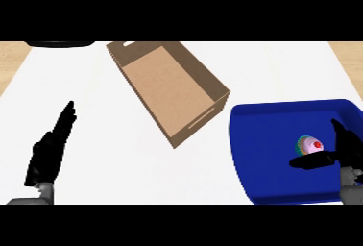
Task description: Pick the cupcake from the tray and place it in the cardboard box
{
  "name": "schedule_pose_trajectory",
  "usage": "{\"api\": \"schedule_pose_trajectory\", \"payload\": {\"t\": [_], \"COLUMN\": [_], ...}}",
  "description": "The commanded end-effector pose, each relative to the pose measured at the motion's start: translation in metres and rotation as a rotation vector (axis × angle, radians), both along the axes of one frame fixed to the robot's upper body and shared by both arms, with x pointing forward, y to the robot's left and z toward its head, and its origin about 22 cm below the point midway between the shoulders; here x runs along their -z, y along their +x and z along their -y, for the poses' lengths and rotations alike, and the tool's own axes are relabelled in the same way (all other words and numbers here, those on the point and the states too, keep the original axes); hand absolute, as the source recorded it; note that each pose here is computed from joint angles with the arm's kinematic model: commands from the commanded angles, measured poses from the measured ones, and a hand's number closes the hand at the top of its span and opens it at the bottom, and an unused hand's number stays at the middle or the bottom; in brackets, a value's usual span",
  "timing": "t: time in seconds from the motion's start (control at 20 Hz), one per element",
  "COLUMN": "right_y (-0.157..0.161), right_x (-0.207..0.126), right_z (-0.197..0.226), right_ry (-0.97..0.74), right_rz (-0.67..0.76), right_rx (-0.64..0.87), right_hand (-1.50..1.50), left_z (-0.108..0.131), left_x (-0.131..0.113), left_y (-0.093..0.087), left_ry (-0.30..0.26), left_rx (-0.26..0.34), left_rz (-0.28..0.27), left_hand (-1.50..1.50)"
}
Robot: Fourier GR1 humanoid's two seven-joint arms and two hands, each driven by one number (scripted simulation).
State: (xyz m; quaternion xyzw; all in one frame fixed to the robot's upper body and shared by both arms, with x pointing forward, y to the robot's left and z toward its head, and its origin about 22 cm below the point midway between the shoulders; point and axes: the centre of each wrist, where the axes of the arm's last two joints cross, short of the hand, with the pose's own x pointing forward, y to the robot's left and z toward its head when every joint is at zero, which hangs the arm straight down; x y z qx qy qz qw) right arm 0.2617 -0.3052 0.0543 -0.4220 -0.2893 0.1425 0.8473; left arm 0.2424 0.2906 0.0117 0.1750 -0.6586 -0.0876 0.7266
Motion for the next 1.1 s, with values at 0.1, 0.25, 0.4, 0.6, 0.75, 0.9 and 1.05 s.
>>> {"api": "schedule_pose_trajectory", "payload": {"t": [0.1, 0.25, 0.4, 0.6, 0.75, 0.9, 1.05], "right_y": [-0.006, 0.01, 0.004, 0.005, 0.011, 0.008, 0.011], "right_x": [-0.004, 0.021, 0.022, 0.034, 0.021, 0.039, 0.032], "right_z": [0.002, 0.005, 0.004, -0.01, 0.019, 0.005, -0.014], "right_ry": [-0.004, 0.003, 0.015, 0.057, -0.095, -0.208, -0.254], "right_rz": [-0.055, -0.064, -0.094, -0.06, -0.033, -0.019, 0.037], "right_rx": [0.028, -0.011, 0.019, 0.008, -0.013, -0.007, 0.018], "right_hand": [-1.5, -1.5, -1.5, 1.5, 1.5, 1.5, 1.5], "left_z": [0.012, 0.014, -0.008, 0.022, 0.006, -0.013, -0.005], "left_x": [0.005, 0.001, 0.007, 0.012, -0.007, 0.002, -0.01], "left_y": [-0.005, -0.006, -0.033, -0.017, -0.012, -0.007, 0.002], "left_ry": [-0.004, 0.002, 0.005, -0.009, -0.003, -0.009, 0.006], "left_rx": [0.003, 0.006, 0.006, 0.021, -0.002, -0.004, 0.003], "left_rz": [-0.016, -0.006, -0.001, -0.022, -0.001, -0.003, -0.012], "left_hand": [0.0, 0.0, 0.0, 0.0, 0.0, 0.0, 0.0]}}
